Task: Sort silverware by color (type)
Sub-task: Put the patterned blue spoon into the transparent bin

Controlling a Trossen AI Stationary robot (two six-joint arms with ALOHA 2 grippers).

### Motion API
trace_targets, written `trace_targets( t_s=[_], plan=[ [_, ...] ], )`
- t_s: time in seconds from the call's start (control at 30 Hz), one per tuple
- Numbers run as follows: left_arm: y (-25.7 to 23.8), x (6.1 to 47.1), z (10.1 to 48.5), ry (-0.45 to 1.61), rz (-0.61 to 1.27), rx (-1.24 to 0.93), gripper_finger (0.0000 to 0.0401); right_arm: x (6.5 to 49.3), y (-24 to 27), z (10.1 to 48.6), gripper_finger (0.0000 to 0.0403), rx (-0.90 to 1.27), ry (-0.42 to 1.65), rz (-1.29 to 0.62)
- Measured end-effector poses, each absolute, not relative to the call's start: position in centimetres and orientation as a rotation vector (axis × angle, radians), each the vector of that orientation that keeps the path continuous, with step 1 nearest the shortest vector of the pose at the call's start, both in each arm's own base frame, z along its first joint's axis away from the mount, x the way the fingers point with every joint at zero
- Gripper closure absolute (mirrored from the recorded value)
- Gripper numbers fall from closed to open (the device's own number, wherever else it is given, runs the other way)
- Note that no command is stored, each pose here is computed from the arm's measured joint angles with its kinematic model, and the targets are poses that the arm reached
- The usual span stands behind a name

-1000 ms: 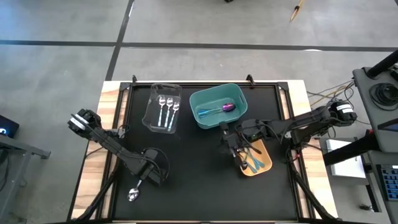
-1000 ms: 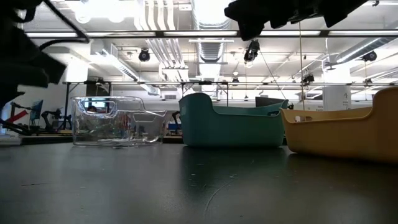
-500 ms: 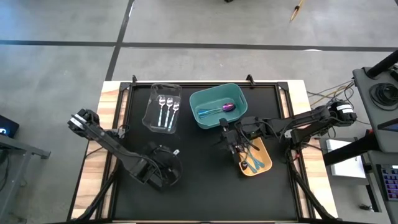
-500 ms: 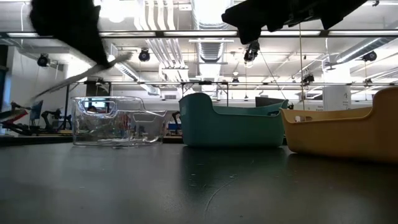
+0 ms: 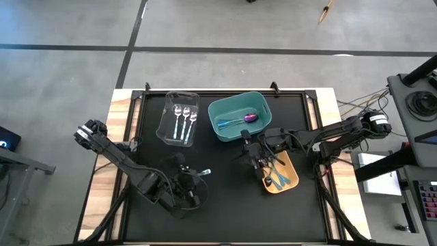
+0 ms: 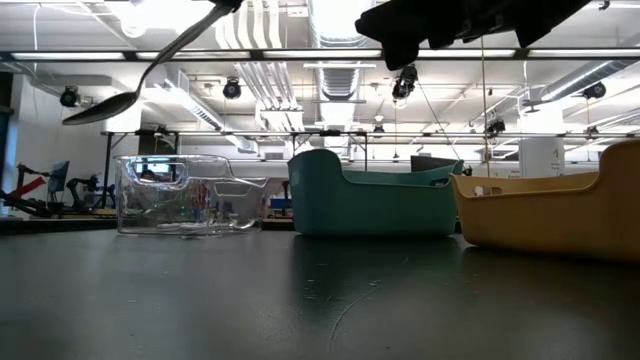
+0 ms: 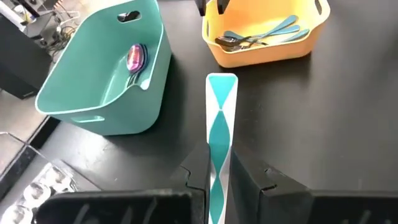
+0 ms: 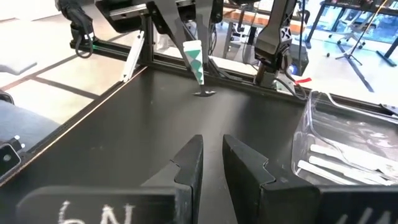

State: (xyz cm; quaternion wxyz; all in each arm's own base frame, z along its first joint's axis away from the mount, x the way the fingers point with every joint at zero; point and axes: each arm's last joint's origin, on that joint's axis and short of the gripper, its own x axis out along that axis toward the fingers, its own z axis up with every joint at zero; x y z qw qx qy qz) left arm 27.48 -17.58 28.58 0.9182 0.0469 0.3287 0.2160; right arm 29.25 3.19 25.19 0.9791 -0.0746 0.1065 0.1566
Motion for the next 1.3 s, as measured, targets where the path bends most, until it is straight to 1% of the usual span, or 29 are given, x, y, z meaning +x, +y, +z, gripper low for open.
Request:
trace_targets(
  t_s=[0.13,0.27,0.37,0.57,0.73,1.0,1.3],
  plan=[
    [-17.6,27.6,28.8,0.659,0.445,0.098,0.0381,29.3,3.2,25.4,0.0349,-0.141,0.191,0.321],
    [-18.0,27.6,28.8,0.613,0.455,0.1,0.0381,29.2,3.6,25.9,0.0339,-0.129,0.129,0.464],
    [-18.2,27.8,28.8,0.583,0.452,0.108,0.0381,29.2,3.8,26.2,0.0313,-0.118,0.094,0.513],
    [-18.8,28.7,29.0,0.495,0.434,0.089,0.0381,29.8,3.8,26.5,0.0248,-0.097,0.014,0.482],
    [-19.2,30.0,28.4,0.445,0.44,0.126,0.0381,31.0,3.9,26.2,0.0216,-0.08,-0.091,0.463],
    [-18.7,31.3,27.7,0.41,0.51,0.127,0.0381,31.9,4.1,25.2,0.0211,-0.09,-0.121,0.481],
    [-17.9,32.2,27.8,0.367,0.56,0.098,0.0381,32.2,4.1,25.3,0.0211,-0.093,-0.128,0.481]
  ],
)
